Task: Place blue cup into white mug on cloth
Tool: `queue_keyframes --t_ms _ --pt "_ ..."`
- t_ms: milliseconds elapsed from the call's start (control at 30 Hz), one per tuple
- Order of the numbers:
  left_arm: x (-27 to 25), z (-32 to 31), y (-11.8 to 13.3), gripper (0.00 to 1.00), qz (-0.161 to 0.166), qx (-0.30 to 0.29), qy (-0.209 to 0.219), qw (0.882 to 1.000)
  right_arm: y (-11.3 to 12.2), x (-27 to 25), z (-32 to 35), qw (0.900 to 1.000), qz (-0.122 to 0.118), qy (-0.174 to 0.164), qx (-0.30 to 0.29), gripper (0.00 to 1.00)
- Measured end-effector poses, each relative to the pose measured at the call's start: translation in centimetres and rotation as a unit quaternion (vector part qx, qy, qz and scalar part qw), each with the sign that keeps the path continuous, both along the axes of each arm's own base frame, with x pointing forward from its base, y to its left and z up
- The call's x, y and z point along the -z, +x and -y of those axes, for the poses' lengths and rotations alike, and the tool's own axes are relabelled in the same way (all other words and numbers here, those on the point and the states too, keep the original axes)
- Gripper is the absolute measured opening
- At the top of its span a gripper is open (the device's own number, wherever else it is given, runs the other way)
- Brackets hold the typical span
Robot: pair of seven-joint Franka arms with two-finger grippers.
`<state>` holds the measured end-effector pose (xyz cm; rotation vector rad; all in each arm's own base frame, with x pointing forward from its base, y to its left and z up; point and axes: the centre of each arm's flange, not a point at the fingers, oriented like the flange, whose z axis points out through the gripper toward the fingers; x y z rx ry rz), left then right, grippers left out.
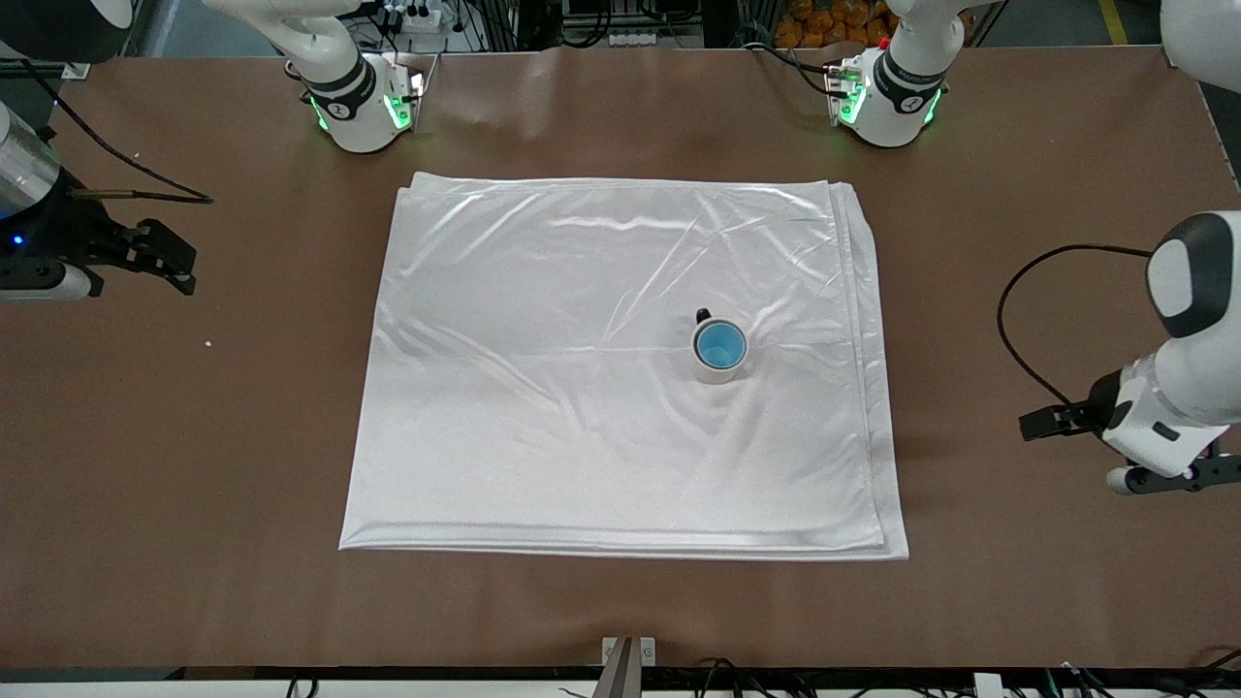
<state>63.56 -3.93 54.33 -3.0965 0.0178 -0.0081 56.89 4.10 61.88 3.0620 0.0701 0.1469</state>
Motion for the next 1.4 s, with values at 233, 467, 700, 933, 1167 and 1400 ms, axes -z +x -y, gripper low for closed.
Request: queue_keyframes --t_ms 233,467,700,933,1167,1400 --pt "-4.3 3.1 -3.8 1.00 -0.013 0.014 0.001 1.000 0.0 0.0 0.0 1.000 0.000 0.000 0.000 1.00" --pt "-7.2 2.6 -7.1 1.00 -0.026 0.034 0.009 0.999 0.1 0.1 0.0 1.000 0.000 0.000 0.000 1.00" --pt "-7.9 1.8 -8.6 1.00 -0.031 0.046 0.011 0.998 0.1 0.1 0.0 1.000 -0.001 0.000 0.000 1.00" --pt "-7.3 1.1 -8.6 1.00 -0.038 0.051 0.011 0.998 0.3 -0.1 -0.1 1.000 0.011 0.002 -0.001 1.00" --pt "-7.3 -0.8 -8.5 1.00 -0.039 0.058 -0.001 0.998 0.4 -0.1 -1.0 1.000 0.017 0.004 -0.009 1.00" --pt "-7.5 -1.7 -8.6 1.00 -0.036 0.055 -0.017 0.998 0.4 -0.1 -1.1 1.000 0.017 0.004 -0.011 1.00"
